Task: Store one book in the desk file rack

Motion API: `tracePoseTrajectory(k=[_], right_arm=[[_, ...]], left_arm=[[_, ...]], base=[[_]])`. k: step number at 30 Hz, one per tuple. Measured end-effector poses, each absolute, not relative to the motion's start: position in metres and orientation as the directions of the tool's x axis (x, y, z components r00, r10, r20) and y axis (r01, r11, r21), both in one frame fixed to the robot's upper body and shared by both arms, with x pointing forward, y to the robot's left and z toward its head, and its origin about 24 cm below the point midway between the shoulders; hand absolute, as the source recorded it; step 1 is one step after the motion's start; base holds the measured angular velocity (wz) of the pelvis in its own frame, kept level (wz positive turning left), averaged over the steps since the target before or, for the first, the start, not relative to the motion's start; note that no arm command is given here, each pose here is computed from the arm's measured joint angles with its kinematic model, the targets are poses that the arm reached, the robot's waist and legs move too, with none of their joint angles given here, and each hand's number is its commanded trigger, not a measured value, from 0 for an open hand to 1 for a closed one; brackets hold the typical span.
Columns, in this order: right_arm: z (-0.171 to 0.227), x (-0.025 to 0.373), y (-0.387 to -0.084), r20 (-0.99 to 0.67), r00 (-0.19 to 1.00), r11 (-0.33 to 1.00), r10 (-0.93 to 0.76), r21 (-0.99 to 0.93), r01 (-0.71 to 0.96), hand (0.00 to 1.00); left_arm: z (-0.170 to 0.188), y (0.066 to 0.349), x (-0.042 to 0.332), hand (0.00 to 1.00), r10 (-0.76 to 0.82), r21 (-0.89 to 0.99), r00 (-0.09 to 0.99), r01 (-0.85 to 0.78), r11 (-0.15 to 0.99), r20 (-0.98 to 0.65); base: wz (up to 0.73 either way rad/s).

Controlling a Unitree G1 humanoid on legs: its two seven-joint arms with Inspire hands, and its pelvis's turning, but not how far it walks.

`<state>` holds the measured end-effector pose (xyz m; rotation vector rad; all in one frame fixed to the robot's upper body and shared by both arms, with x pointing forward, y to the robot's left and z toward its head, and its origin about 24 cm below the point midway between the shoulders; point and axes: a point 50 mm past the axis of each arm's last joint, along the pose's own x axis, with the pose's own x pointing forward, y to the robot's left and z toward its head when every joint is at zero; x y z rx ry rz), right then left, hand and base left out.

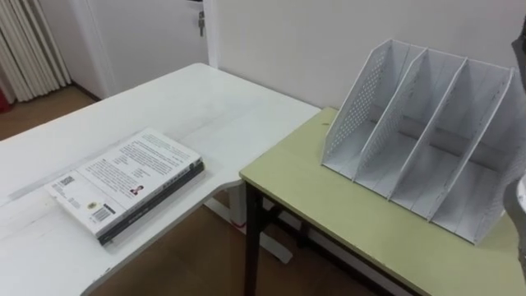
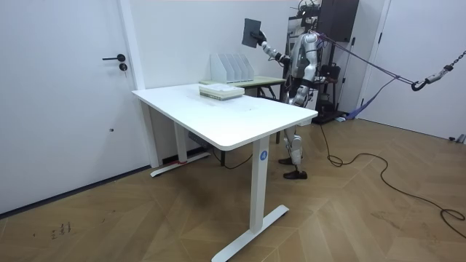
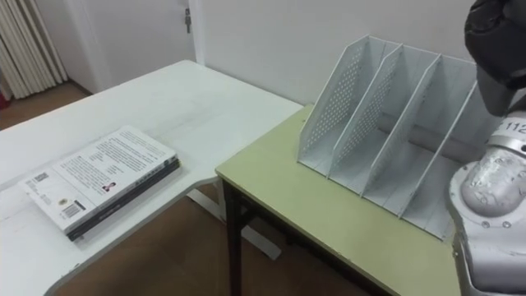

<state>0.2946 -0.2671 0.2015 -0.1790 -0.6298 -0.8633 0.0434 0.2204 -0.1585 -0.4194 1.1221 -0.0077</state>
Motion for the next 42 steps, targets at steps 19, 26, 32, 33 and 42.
tracePoseTrajectory(k=[19,26,32,33,42], right_arm=[[0.16,0.311,-0.284,0.435,0.599,0.641,-0.673,-0.063,0.765,1.0],[0.152,0.316,-0.291,0.338,0.648,0.675,-0.682,-0.049,0.736,1.0],[0.141,0.326,-0.287,0.246,0.715,0.719,-0.655,-0.087,0.689,1.0],[0.141,0.326,-0.287,0.241,0.719,0.722,-0.652,-0.09,0.686,1.0],[0.147,0.338,-0.295,0.17,0.733,0.737,-0.659,-0.05,0.674,1.0]], left_arm=[[-0.158,0.222,0.049,0.0,-0.217,-0.333,0.443,-0.201,0.921,-0.87],[-0.157,0.226,0.052,0.0,-0.214,-0.329,0.438,-0.205,0.922,-0.873],[-0.157,0.226,0.052,0.0,-0.218,-0.329,0.425,-0.206,0.922,-0.878],[-0.156,0.226,0.053,0.0,-0.22,-0.328,0.425,-0.201,0.923,-0.878],[-0.156,0.227,0.052,0.0,-0.227,-0.327,0.411,-0.192,0.925,-0.883]], base=[[0.0],[0.04],[0.01],[0.04],[0.0]])
